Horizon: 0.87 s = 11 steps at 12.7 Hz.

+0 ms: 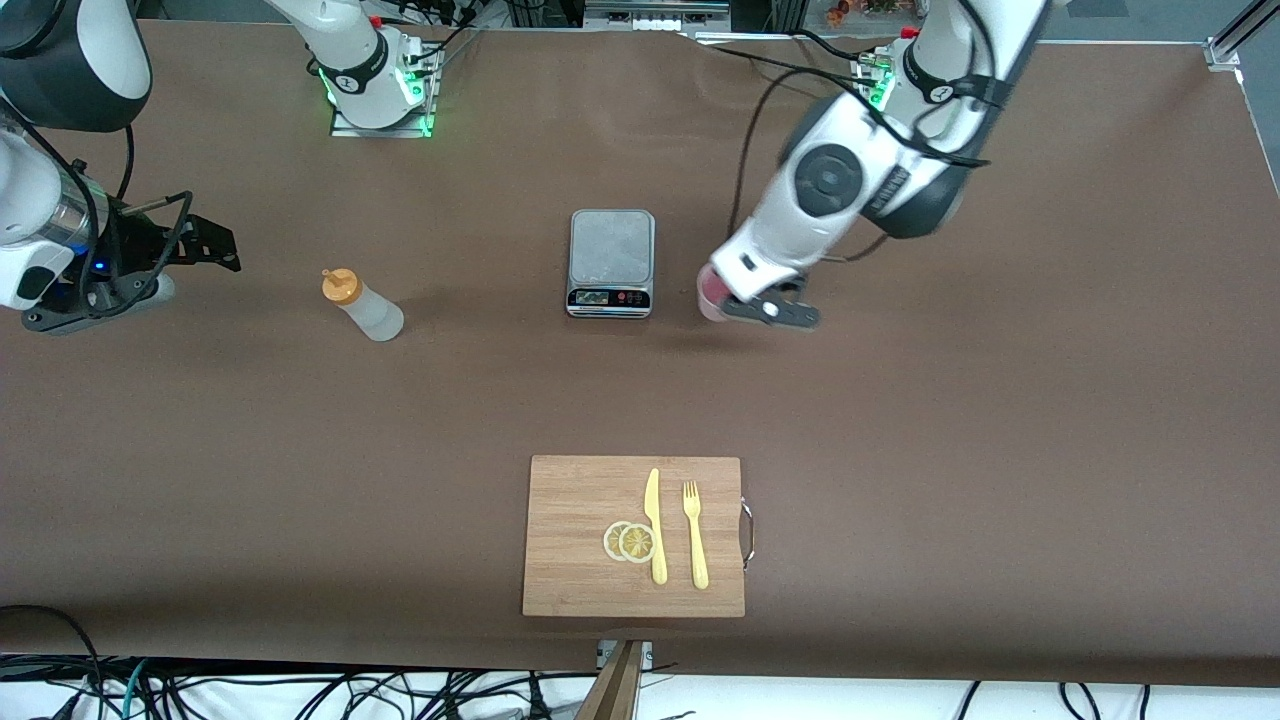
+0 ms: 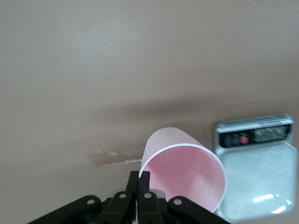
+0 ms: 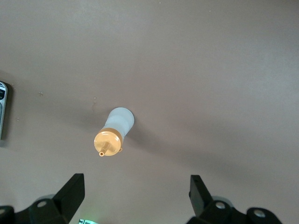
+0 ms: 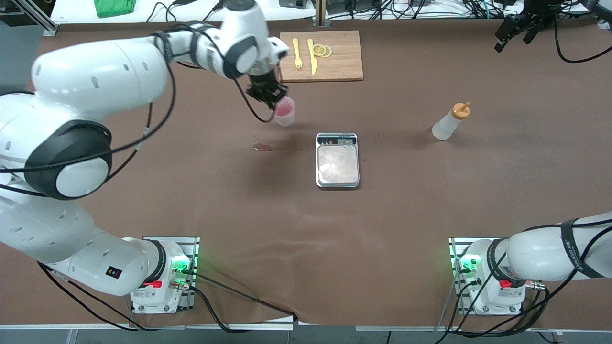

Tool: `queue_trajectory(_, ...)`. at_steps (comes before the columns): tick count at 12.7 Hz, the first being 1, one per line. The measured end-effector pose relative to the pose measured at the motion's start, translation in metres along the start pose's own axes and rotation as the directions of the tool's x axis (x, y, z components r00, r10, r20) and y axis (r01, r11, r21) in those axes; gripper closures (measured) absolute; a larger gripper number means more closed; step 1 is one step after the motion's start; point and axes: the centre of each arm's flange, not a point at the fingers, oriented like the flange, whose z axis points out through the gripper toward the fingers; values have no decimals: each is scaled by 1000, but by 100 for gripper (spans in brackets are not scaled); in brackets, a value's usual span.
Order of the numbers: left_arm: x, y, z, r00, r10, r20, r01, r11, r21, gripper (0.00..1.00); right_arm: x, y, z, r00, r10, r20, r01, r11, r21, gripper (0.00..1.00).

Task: Add sauce to pink cup with both arms
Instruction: 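Carry the pink cup with the left gripper onto the scale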

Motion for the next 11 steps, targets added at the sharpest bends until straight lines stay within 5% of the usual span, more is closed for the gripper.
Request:
queue_trajectory(5,-47,93,21,1000,3,-16,-4,999,-35,97,-1,4,0,1000,7,0,-7,1000,1,0)
queue_trajectory(11,-71,131,56,999,48,-22,-49,998,-45,97,-2,5,0,1000,10,2,-10,1000,2,0)
